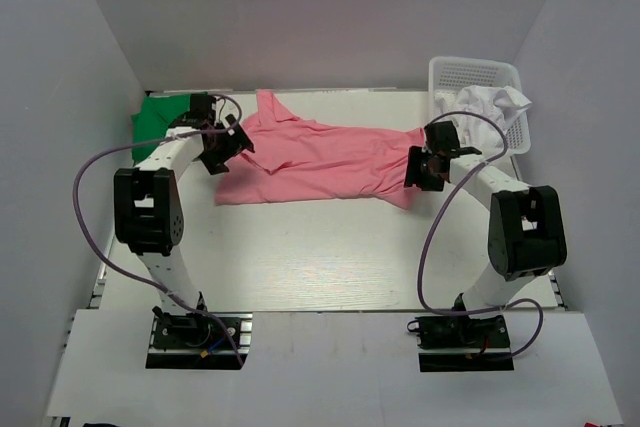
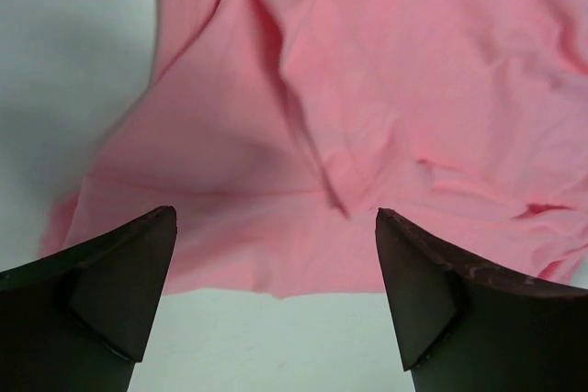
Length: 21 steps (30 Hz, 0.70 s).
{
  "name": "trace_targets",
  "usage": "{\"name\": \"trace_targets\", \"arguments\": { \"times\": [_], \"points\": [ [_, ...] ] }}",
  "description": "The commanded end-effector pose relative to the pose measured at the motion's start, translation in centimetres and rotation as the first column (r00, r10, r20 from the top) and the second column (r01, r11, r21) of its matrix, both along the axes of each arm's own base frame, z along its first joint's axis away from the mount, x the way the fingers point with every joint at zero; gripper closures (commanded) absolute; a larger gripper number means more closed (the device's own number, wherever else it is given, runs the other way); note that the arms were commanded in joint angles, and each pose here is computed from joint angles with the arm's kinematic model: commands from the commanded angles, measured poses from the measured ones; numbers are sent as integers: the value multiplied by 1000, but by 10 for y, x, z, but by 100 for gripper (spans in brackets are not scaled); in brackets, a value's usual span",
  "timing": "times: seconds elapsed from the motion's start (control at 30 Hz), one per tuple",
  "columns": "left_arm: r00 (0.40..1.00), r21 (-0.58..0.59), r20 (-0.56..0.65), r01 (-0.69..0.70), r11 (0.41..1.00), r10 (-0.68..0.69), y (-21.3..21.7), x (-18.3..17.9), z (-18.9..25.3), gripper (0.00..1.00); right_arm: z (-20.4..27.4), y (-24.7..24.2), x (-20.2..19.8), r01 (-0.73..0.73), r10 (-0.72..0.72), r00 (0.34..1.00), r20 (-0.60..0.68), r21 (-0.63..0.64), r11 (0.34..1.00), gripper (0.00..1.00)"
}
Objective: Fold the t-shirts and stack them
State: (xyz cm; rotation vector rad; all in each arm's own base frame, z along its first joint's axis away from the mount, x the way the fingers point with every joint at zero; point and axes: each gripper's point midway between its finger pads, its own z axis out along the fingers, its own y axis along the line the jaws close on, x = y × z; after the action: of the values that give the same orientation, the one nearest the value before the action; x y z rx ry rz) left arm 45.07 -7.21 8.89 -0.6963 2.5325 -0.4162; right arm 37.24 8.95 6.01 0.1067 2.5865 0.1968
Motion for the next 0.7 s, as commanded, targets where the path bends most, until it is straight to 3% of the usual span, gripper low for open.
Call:
{"name": "trace_targets", "arguments": {
  "times": [0.0,0.13,0.23,0.3,0.33,0.4,0.5,0.67],
  "points": [
    [1000,-30,-6,21,999,-21,-7,-22,-14,1,-4,19,-12,-50,52,999,-15,101,994,43],
    [996,-90,-81,38,995,-45,-16,-50,-49,1,-19,28,-23,-66,76,995,-60,154,986,46],
    [996,-133,-65,52,990,-61,-24,-52,-54,1,-24,29,-26,-70,82,995,-64,163,984,51],
    [994,-133,-90,49,990,-61,-24,-55,-66,1,-28,29,-26,-67,79,995,-68,164,984,64],
    [992,-133,-109,47,990,-61,-24,-58,-71,1,-31,31,-26,-67,80,994,-75,165,984,88],
    [987,-124,-153,37,992,-56,-22,-64,-85,1,-35,26,-24,-53,66,995,-81,154,987,100],
    [977,-82,-213,15,997,-32,-14,-75,-101,1,-31,15,-18,-25,32,997,-77,90,996,100],
    [952,13,-305,-39,999,41,11,-93,-121,1,-13,-39,-4,80,-85,996,-21,-185,979,100]
  ]
}}
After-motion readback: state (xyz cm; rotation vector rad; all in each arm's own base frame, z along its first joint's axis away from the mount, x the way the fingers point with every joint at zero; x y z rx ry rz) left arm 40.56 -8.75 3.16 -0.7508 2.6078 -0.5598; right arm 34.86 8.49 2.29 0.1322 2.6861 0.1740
